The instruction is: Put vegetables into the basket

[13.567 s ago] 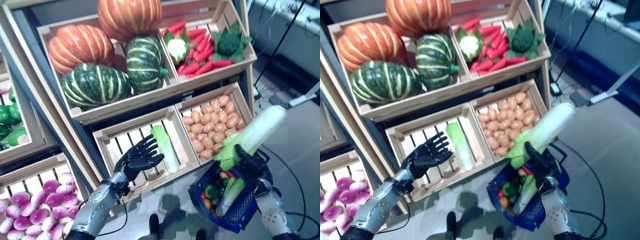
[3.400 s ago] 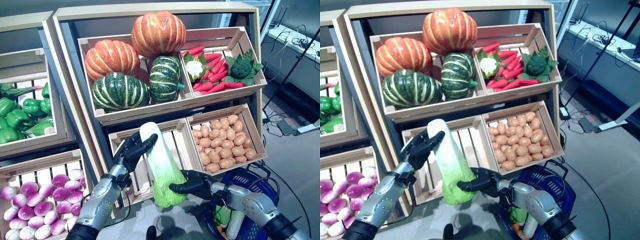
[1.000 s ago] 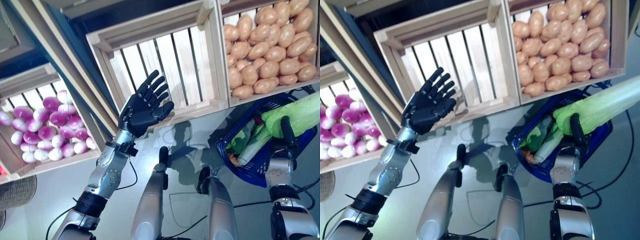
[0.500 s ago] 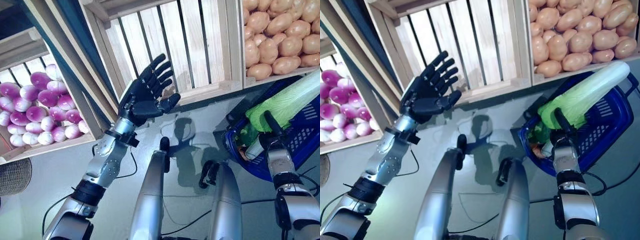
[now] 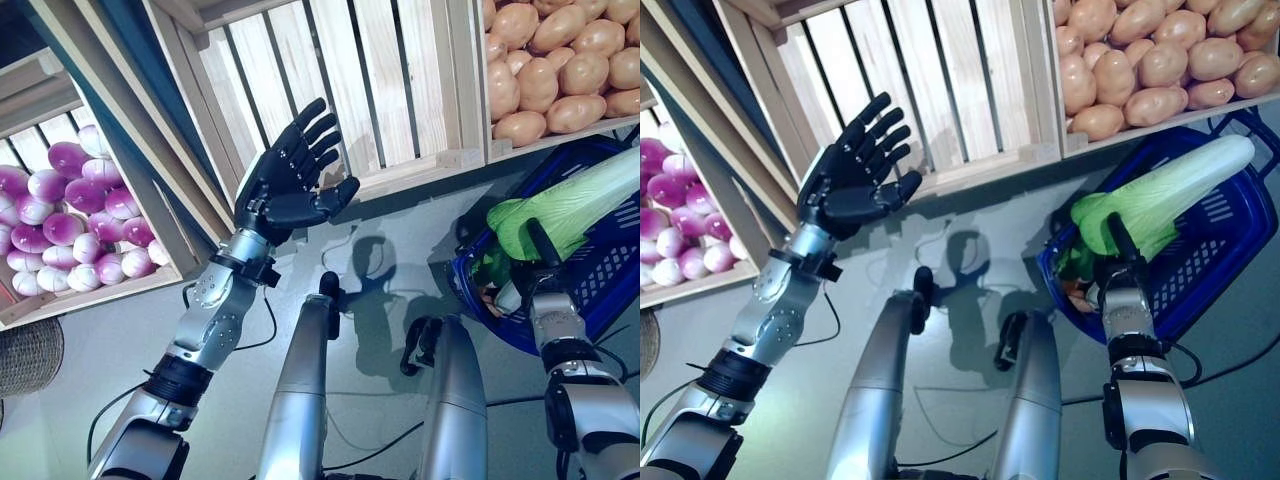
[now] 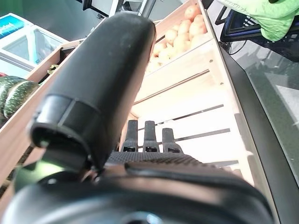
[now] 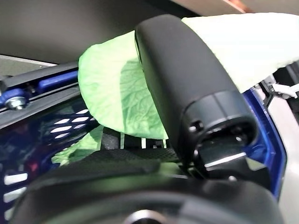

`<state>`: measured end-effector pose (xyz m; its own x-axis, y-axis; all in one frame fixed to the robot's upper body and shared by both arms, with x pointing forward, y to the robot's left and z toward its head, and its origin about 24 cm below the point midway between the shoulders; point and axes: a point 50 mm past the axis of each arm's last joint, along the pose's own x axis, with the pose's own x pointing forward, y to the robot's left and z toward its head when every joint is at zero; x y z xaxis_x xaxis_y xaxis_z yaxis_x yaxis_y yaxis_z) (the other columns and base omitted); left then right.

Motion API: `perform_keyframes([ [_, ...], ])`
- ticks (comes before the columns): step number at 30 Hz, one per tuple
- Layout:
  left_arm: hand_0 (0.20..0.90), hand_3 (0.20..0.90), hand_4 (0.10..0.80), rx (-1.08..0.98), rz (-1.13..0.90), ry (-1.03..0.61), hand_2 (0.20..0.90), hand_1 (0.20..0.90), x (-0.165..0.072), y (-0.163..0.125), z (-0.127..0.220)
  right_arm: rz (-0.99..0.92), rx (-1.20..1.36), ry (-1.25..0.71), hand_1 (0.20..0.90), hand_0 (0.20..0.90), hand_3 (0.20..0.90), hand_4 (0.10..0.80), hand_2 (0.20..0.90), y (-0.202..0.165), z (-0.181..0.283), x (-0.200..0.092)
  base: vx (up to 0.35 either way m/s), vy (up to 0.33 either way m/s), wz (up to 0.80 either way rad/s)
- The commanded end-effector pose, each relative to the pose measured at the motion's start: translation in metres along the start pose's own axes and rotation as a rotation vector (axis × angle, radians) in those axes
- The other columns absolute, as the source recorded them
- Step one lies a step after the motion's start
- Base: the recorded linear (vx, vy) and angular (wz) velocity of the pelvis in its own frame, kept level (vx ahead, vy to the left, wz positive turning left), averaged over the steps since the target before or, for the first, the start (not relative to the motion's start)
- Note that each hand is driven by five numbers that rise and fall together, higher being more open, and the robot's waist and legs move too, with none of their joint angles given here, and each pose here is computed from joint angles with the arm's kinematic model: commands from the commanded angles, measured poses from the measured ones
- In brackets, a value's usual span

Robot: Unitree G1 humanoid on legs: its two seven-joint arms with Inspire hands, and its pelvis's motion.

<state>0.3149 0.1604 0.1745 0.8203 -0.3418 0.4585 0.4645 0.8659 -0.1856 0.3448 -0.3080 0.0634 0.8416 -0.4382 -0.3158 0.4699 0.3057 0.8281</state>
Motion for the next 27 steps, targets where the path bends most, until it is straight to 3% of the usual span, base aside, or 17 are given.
perform_keyframes([
  [1,0.900,0.900,0.800,-0.013,-0.083,-0.310,0.900,0.900,0.008,-0.022,0.046,-0.173,0.039,0.014,0.300,0.300,0.300,0.400,0.300,-0.022,0.008,0.000,0.000,0.000,0.00],
  [8,0.900,0.900,0.800,-0.019,-0.073,-0.299,0.900,0.900,0.008,-0.025,0.045,-0.371,0.159,0.155,0.300,0.300,0.300,0.400,0.300,-0.045,-0.003,-0.003,0.006,-0.002,0.00],
  [22,0.900,0.900,0.800,-0.032,-0.057,-0.298,0.900,0.900,0.006,-0.026,0.044,-0.526,0.207,0.235,0.300,0.300,0.300,0.400,0.300,-0.061,-0.014,-0.010,-0.011,-0.003,0.01],
  [23,0.900,0.900,0.800,-0.030,-0.054,-0.297,0.900,0.900,0.006,-0.025,0.043,-0.531,0.211,0.246,0.382,0.382,0.382,0.455,0.382,-0.062,-0.017,-0.010,0.000,0.000,0.00],
  [24,0.900,0.900,0.800,-0.032,-0.051,-0.295,0.900,0.900,0.006,-0.025,0.043,-0.534,0.218,0.255,0.900,0.900,0.900,0.800,0.900,-0.062,-0.019,-0.011,-0.004,-0.023,-0.03],
  [27,0.900,0.900,0.800,-0.028,-0.057,-0.297,0.900,0.900,0.006,-0.025,0.044,-0.563,0.239,0.285,0.900,0.900,0.900,0.800,0.900,-0.068,-0.022,-0.013,-0.010,-0.019,-0.03],
])
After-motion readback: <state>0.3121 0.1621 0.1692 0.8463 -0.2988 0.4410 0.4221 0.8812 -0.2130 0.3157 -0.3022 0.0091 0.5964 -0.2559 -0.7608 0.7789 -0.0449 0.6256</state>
